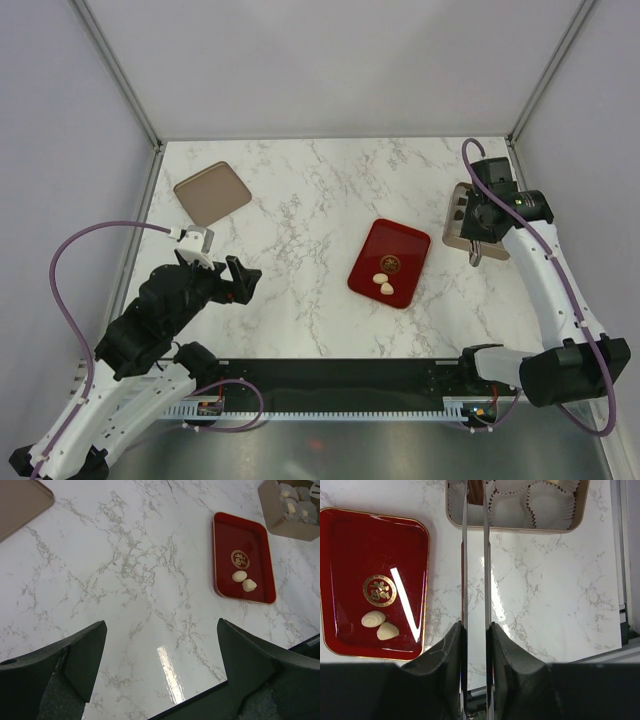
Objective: Pack the chocolate
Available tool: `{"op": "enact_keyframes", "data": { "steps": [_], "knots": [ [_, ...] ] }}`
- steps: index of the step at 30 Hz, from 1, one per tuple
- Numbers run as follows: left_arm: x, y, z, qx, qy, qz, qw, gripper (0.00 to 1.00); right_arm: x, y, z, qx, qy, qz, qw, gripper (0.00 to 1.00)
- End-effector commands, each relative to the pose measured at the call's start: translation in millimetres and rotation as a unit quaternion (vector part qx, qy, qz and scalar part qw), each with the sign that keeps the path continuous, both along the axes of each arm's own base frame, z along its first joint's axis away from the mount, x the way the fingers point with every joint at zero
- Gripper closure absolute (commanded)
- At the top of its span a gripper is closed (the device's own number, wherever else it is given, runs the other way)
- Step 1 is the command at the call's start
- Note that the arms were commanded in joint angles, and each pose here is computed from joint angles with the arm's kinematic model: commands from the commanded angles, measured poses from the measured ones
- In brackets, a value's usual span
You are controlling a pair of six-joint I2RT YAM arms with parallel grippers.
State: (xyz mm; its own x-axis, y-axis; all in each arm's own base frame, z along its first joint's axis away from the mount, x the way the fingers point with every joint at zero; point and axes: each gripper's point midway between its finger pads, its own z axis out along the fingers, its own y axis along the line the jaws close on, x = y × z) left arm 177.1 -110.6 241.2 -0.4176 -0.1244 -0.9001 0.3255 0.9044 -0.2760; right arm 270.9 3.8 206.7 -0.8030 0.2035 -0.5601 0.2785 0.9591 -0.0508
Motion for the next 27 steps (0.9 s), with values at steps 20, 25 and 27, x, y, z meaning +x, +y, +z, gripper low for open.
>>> {"op": "enact_keyframes", "data": {
  "steps": [20, 25, 27],
  "knots": [
    [0, -6, 4, -0.012, 0.001, -0.009, 1.0, 0.0, 25, -10, -54, 0.071, -0.008, -0.049, 0.996, 0.74],
    [0, -6, 3, -0.012, 0.001, -0.008, 1.0, 0.0, 24, -8, -64, 0.077, 0.002, -0.046, 0.996, 0.73],
    [1, -6, 3, -0.012, 0.001, -0.008, 1.0, 0.0, 23, -8, -65, 0.076, 0.003, -0.045, 0.996, 0.72]
  ]
}}
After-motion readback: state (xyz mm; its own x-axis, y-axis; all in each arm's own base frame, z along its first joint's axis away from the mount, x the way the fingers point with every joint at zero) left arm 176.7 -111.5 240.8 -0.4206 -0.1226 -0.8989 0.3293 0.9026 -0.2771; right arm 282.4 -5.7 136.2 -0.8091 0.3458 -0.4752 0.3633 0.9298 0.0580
